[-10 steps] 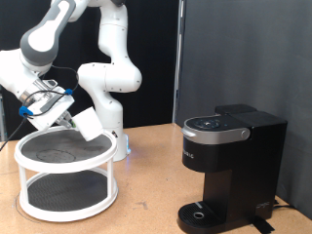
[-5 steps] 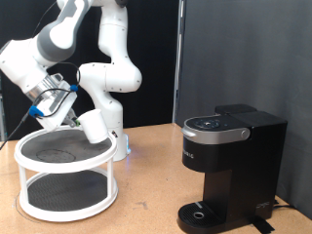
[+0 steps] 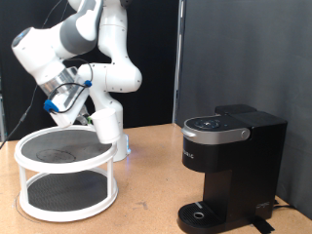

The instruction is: Make a cup of coffee with the keurig machine

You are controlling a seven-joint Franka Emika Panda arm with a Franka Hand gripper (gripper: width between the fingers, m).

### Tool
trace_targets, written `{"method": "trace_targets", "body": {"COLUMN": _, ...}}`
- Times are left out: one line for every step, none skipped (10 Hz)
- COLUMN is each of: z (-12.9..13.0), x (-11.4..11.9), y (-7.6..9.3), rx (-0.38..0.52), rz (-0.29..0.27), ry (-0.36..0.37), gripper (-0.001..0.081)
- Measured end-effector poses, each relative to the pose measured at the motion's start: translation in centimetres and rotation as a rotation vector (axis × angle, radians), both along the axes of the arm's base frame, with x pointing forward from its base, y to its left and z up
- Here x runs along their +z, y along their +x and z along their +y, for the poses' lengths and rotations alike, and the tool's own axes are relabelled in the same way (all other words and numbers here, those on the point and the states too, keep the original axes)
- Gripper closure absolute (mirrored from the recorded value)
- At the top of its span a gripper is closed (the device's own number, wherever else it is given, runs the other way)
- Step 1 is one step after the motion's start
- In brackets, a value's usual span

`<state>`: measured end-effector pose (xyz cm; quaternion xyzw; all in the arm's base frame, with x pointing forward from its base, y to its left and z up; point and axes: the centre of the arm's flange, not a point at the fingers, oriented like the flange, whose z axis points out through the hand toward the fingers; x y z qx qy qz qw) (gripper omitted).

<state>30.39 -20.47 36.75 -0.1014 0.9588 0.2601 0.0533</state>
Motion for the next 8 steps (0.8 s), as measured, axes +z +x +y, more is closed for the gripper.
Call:
{"method": "trace_targets", "body": {"z": 0.8, "x": 0.2, "y": 1.2, "rx": -0.021, "rz": -0.005, "ry": -0.017, "gripper": 0.0807}}
{"method": "trace_targets", "body": {"z": 1.6, "x": 0.1, "y": 2.3, "rx": -0.037, "rz": -0.010, "ry": -0.032, "gripper": 0.0807}}
{"method": "trace_targets", "body": {"z": 2.3, "x": -0.1, "y": 3.4, "rx": -0.042, "rz": -0.005, "ry": -0.040, "gripper": 0.0806}}
{"method": "trace_targets", "body": {"z": 3.0, "x": -0.6, "y": 4.3, "rx": -0.044, "rz": 0.004, "ry": -0.044, "gripper": 0.0806}}
{"method": "trace_targets", "body": {"z": 3.8, "x": -1.1, "y": 5.3, "rx": -0.042, "rz": 0.014, "ry": -0.042, "gripper": 0.0806}}
{"method": "trace_targets", "body": {"z": 4.5, "x": -1.6, "y": 6.3, "rx": -0.037, "rz": 0.023, "ry": -0.041, "gripper": 0.0806}}
{"method": "trace_targets", "body": {"z": 5.3, "x": -2.1, "y": 7.3, "rx": -0.025, "rz": 0.031, "ry": -0.032, "gripper": 0.0806}}
{"method": "trace_targets", "body": {"z": 5.6, "x": -2.6, "y": 8.3, "rx": -0.013, "rz": 0.042, "ry": -0.023, "gripper": 0.0806}}
